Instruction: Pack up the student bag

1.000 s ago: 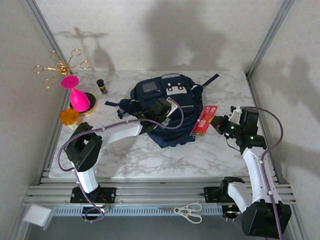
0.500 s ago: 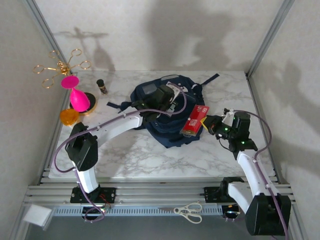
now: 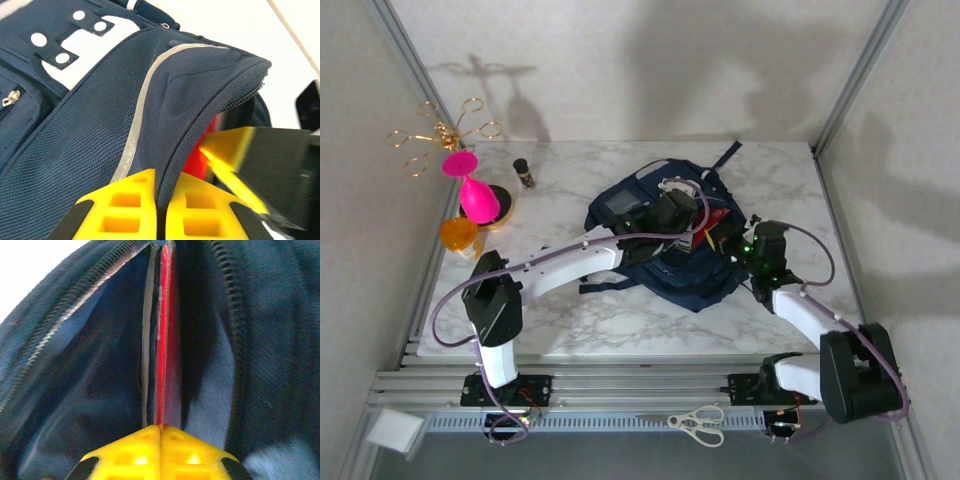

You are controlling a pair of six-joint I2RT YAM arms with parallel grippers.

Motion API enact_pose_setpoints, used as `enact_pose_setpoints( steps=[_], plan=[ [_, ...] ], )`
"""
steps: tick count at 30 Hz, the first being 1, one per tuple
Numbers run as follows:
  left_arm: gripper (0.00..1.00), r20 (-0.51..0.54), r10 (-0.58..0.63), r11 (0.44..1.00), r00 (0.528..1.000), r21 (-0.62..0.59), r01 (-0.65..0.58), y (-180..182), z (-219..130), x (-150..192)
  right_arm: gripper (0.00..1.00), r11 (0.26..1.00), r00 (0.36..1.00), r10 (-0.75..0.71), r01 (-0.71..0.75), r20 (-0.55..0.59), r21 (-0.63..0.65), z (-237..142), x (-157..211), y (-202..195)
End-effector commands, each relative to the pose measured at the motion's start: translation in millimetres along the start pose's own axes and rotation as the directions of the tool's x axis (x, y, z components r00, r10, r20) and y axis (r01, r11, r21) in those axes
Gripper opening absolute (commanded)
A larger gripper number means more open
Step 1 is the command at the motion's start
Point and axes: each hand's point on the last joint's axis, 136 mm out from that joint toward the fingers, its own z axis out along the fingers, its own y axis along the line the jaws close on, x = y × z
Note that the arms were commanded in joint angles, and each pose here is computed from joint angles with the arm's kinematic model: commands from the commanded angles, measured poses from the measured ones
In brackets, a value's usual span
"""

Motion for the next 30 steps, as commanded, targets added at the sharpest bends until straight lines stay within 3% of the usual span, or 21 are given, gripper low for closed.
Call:
enact_pose_setpoints(
  steps=[1, 8, 11, 14, 19, 26, 30],
  plan=[
    [0.00, 0.085, -0.233, 0.965, 0.969, 0.142, 0.220, -29.4, -30.0, -30.3, 0.00, 0.995, 0.999, -0.014, 0.019, 0.053, -0.099, 23.5, -8.3, 26.8],
    [0.00, 0.110, -0.306, 0.950, 0.946, 0.106, 0.295, -16.8, -37.3, -32.0, 0.00, 0.996, 0.996, -0.077, 0.075, -0.054, -0.050, 84.4, 17.5, 23.7],
    [0.00, 0.140, -0.314, 0.949, 0.939, 0.051, 0.310, 1.6, -38.6, -37.1, 0.00, 0.994, 0.989, -0.111, 0.108, -0.097, -0.030, 91.9, 25.1, 21.2],
    [0.00, 0.168, -0.326, 0.945, 0.930, 0.034, 0.325, 16.2, -34.2, -43.3, 0.21, 0.990, 0.983, -0.142, 0.143, -0.114, 0.006, 84.9, 27.9, 16.8],
    [0.00, 0.177, -0.366, 0.928, 0.913, -0.001, 0.372, 41.4, -16.3, -48.2, 0.43, 0.972, 0.972, -0.201, 0.214, -0.125, 0.101, 61.3, 29.4, 9.3],
    [0.00, 0.183, -0.397, 0.916, 0.899, 0.013, 0.402, 52.3, -11.5, -46.0, 0.51, 0.948, 0.963, -0.210, 0.243, -0.172, 0.205, 28.5, 18.5, -7.8],
    [0.00, 0.112, -0.396, 0.918, 0.911, 0.062, 0.392, 40.5, -2.3, -32.5, 0.52, 0.931, 0.948, -0.282, 0.307, -0.145, 0.197, 5.6, 3.8, 6.3]
  ],
)
